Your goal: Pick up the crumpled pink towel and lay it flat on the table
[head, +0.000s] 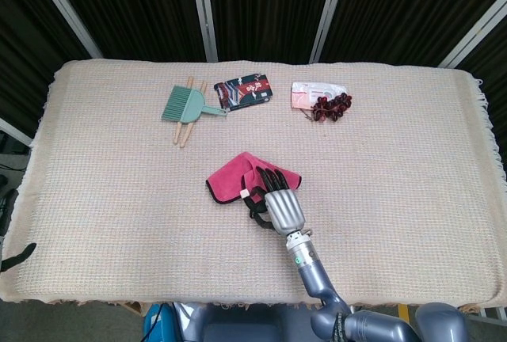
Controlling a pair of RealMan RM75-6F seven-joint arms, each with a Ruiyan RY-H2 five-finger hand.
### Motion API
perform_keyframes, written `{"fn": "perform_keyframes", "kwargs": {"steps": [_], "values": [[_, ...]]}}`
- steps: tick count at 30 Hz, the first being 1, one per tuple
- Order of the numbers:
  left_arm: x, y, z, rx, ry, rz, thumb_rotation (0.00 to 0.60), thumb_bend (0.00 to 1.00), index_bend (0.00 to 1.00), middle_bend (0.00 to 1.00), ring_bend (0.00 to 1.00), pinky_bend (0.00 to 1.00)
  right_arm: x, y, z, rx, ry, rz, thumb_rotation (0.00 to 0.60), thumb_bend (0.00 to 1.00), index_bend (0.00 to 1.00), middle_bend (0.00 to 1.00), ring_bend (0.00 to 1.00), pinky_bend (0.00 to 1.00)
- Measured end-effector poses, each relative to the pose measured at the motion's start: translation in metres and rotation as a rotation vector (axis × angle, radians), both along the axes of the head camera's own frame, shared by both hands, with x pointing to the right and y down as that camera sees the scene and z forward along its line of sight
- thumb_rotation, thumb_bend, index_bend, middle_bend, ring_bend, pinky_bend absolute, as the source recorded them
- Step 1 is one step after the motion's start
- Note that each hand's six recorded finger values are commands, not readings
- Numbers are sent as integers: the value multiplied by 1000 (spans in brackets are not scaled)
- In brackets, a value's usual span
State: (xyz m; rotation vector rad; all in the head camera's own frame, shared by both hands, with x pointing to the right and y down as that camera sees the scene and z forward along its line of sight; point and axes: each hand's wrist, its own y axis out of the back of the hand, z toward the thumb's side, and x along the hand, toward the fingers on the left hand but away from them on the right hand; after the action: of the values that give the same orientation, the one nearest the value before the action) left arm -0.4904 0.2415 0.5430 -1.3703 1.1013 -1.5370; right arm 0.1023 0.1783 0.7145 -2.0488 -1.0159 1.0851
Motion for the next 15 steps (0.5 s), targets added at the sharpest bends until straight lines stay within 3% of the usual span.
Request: {"fn": "perform_keyframes", "kwargs": {"steps": [9, 15], "values": [[1, 0, 0, 3, 1, 3, 600, 8, 0, 0, 0, 0, 3, -14, -3, 43, -10, 36, 600, 321, 431, 83, 51, 0], [3, 1, 0, 3, 3, 10, 600, 8, 0, 0, 0, 0, 3, -14, -3, 49, -13, 43, 600, 379, 457, 91, 55, 0]]}}
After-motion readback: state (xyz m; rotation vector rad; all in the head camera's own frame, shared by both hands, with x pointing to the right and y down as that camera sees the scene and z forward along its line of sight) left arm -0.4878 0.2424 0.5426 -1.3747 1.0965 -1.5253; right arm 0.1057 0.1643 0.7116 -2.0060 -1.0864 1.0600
